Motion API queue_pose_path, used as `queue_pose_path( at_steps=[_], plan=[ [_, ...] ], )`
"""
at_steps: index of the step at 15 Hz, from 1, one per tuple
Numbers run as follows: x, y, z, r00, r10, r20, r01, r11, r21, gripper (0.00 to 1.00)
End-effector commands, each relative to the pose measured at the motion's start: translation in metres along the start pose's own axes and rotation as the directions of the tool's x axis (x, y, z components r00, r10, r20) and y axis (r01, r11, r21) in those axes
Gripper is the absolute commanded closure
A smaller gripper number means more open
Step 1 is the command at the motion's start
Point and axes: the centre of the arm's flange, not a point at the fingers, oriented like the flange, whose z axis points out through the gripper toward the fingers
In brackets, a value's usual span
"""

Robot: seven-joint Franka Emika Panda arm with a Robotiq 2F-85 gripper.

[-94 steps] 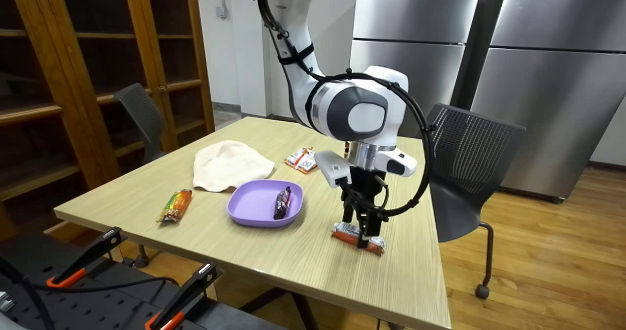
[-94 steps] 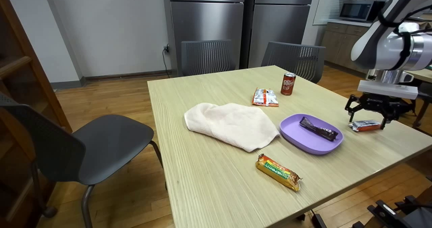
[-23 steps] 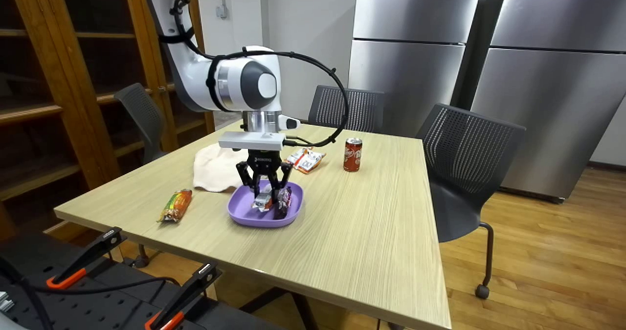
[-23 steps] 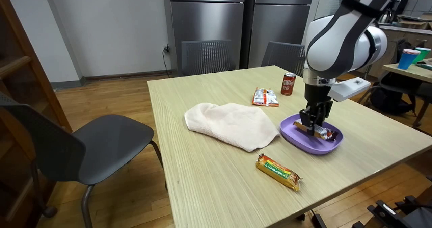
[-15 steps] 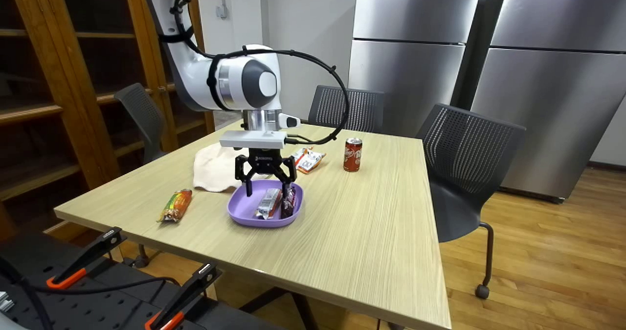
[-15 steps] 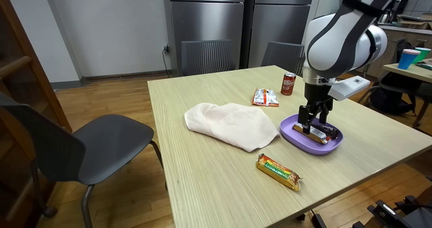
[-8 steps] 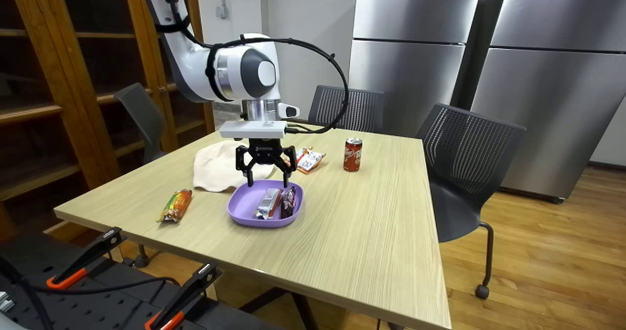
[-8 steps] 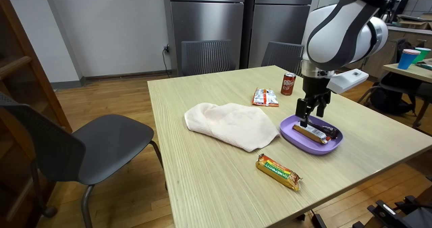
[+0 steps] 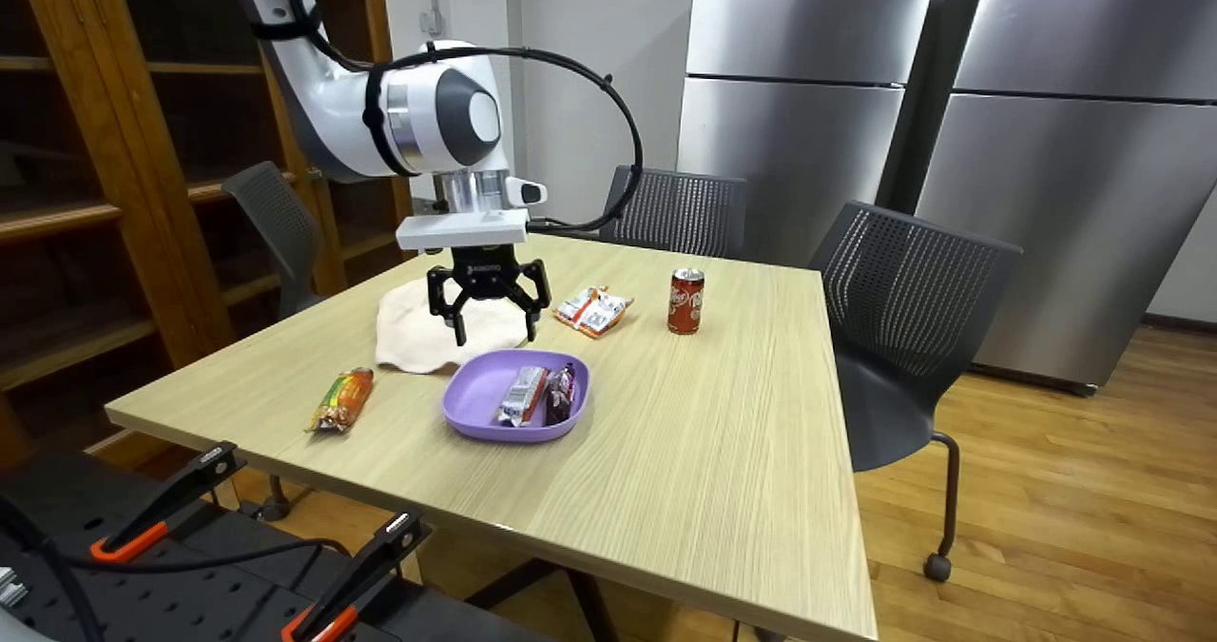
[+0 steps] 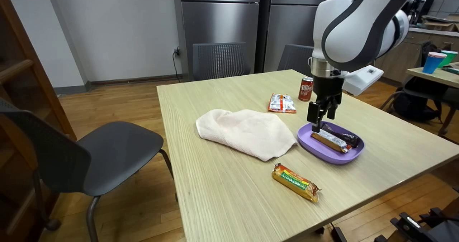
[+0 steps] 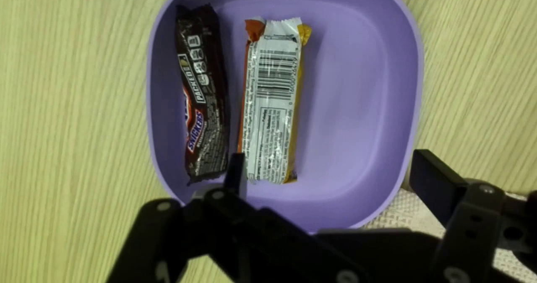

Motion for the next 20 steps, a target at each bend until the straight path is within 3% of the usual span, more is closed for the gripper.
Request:
queue_pose_path(
  at_steps=[1, 6, 12, 13, 20],
  plan=[
    [-0.01, -0.024, -0.017, 0.998, -0.058, -0.014, 0.057, 0.998, -0.032, 0.0],
    [-0.011, -0.042, -0.021, 0.99, -0.139, -0.015, 0.138, 0.99, -0.039, 0.0],
    [0.001, -0.078, -0.023, 0.987, -0.16, -0.022, 0.159, 0.986, -0.041, 0.0],
    [0.003, -0.061, -0.012, 0.987, -0.161, -0.007, 0.161, 0.987, -0.028, 0.0],
    [0.007, -0.075, -0.014, 0.985, -0.173, -0.011, 0.173, 0.985, -0.029, 0.0]
  ],
)
